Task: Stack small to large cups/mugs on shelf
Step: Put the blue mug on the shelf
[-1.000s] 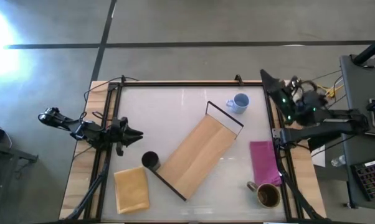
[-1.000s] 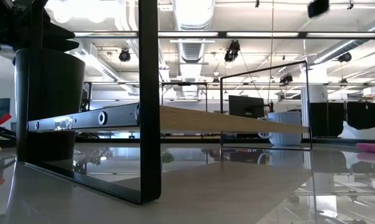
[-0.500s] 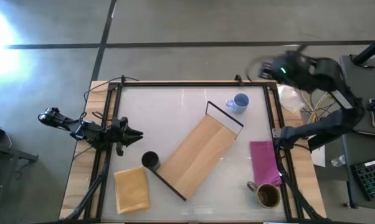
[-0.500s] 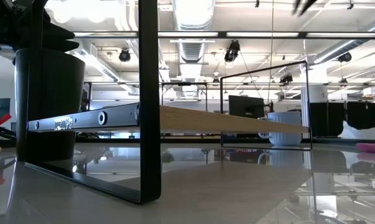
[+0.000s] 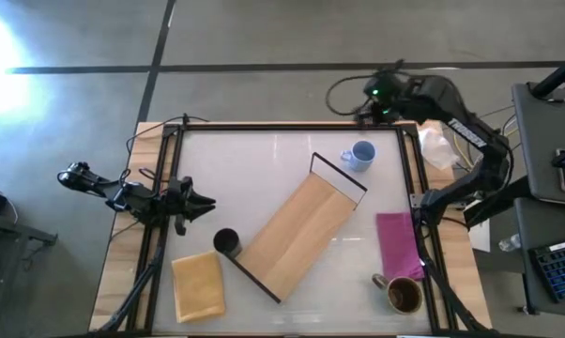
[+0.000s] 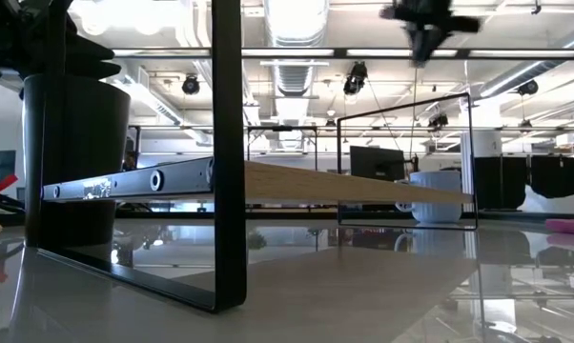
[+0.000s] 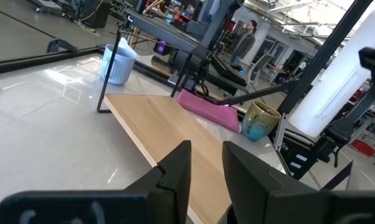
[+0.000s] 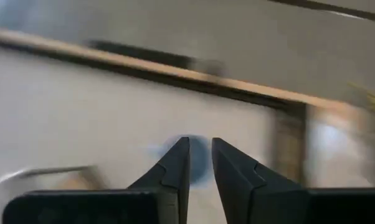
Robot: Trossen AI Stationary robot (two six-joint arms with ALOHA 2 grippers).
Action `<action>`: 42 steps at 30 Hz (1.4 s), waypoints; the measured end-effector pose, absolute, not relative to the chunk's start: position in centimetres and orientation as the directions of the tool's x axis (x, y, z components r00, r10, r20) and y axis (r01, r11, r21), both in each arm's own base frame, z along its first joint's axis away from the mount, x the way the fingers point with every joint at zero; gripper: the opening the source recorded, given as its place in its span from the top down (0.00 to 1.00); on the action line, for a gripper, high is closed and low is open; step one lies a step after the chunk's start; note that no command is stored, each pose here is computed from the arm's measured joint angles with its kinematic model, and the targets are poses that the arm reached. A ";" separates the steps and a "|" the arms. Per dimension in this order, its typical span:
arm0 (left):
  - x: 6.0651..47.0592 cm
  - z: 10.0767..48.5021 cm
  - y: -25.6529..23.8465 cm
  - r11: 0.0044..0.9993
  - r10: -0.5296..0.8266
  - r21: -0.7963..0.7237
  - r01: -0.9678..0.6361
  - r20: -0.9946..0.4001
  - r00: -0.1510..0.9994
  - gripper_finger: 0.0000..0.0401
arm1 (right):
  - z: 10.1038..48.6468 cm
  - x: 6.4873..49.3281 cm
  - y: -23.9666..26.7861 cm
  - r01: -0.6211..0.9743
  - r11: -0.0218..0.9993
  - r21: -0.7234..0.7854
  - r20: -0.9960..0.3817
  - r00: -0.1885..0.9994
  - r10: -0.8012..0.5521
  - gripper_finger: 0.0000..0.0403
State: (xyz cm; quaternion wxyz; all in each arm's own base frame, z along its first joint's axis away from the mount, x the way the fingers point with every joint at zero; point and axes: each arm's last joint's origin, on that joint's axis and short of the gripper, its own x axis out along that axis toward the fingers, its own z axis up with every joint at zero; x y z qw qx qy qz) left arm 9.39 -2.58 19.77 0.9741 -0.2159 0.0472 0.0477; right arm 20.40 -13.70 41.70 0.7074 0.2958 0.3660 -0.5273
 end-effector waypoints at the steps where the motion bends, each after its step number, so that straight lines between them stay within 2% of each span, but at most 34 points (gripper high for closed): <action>1: 9.4 19.8 -2.6 0.902 0.071 -0.416 -0.112 -0.112 0.991 0.81 | 41.1 21.0 -13.7 0.947 0.315 0.070 -0.848 0.223 -0.481 0.85; 4: 9.4 19.8 -2.6 0.902 0.071 -0.417 -0.112 -0.111 0.991 0.81 | 38.5 20.9 -14.4 0.943 0.326 0.075 -0.934 0.180 -0.308 0.85; 6: 9.4 19.8 -2.6 0.902 0.072 -0.416 -0.113 -0.113 0.991 0.81 | 36.7 20.1 -14.8 0.951 0.309 0.033 -0.968 0.107 -0.225 0.84; 11: 9.4 19.8 -2.6 0.902 0.073 -0.416 -0.113 -0.112 0.991 0.81 | 32.3 19.0 -15.0 0.953 0.302 -0.031 -0.997 -0.007 -0.081 0.74; 19: 9.4 19.8 -2.6 0.902 0.074 -0.416 -0.114 -0.112 0.991 0.81 | 29.3 18.4 -14.8 0.959 0.282 0.001 -0.988 0.045 -0.149 0.52; 23: 9.4 19.8 -2.6 0.902 0.073 -0.416 -0.114 -0.112 0.991 0.81 | 27.7 17.9 -16.1 0.973 0.230 0.026 -0.975 0.075 -0.209 0.46; 29: 9.4 19.8 -2.6 0.902 0.073 -0.416 -0.114 -0.112 0.991 0.81 | 25.0 16.8 -17.9 0.987 0.158 0.002 -0.973 0.039 -0.229 0.45; 34: 9.4 19.8 -2.6 0.902 0.073 -0.416 -0.113 -0.112 0.991 0.81 | 22.6 16.3 -18.3 0.989 0.149 -0.016 -0.977 0.016 -0.211 0.46; 42: 9.4 19.8 -2.6 0.902 0.073 -0.416 -0.113 -0.112 0.991 0.81 | 20.5 16.3 -18.3 0.993 0.122 0.011 -0.969 0.041 -0.244 0.47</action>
